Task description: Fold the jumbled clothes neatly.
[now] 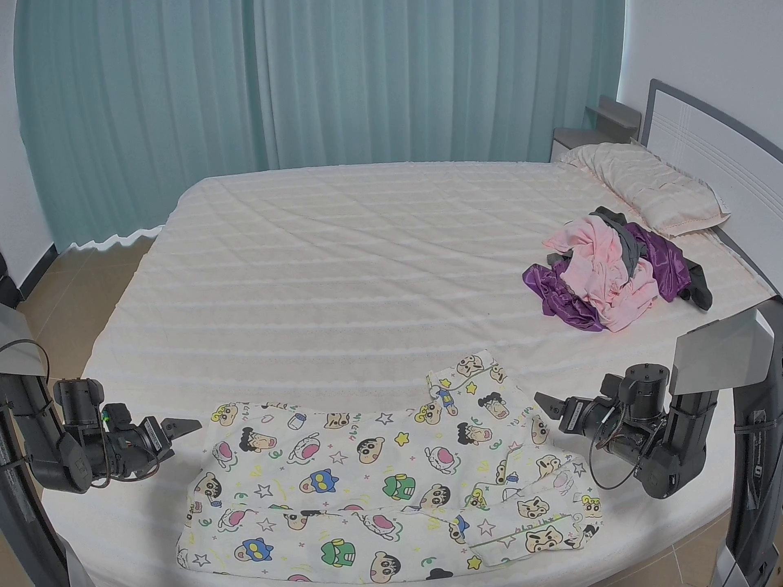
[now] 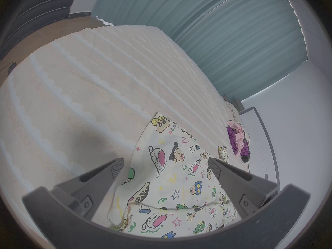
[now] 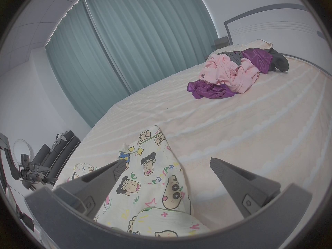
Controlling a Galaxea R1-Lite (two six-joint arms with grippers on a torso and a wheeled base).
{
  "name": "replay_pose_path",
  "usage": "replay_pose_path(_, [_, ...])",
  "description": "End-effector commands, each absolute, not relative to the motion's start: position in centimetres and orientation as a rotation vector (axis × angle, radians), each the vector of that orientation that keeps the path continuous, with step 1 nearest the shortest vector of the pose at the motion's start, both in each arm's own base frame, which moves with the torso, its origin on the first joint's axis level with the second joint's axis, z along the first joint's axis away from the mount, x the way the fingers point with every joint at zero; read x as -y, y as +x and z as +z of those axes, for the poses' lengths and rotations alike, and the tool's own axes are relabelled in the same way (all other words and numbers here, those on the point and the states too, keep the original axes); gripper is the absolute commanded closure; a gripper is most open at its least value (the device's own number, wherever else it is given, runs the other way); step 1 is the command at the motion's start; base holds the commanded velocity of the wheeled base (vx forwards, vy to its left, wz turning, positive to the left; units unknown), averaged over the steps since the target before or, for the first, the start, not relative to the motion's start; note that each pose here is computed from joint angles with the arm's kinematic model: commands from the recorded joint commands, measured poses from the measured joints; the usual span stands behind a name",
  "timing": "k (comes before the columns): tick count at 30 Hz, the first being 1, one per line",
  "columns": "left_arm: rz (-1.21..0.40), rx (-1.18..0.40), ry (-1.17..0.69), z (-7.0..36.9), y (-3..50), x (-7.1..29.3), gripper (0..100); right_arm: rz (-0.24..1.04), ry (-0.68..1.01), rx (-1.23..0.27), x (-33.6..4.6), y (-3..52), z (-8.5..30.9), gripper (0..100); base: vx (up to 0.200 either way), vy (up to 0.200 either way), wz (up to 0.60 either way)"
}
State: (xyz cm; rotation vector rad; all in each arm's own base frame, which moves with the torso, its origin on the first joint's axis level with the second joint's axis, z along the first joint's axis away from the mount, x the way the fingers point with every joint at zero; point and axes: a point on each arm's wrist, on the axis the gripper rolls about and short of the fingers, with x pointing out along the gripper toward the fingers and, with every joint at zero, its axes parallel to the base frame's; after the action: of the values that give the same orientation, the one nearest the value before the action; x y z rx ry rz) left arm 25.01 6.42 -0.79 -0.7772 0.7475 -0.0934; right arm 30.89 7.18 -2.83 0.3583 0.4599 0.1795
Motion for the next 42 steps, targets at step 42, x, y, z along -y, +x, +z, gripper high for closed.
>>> replay_pose_path(42, [-0.073, -0.77, -0.47, -5.1, 38.0, 1.9, 0, 0.21, 0.337, -0.486, -9.0, 30.0, -3.4, 0, 0.0, 0.0, 0.0])
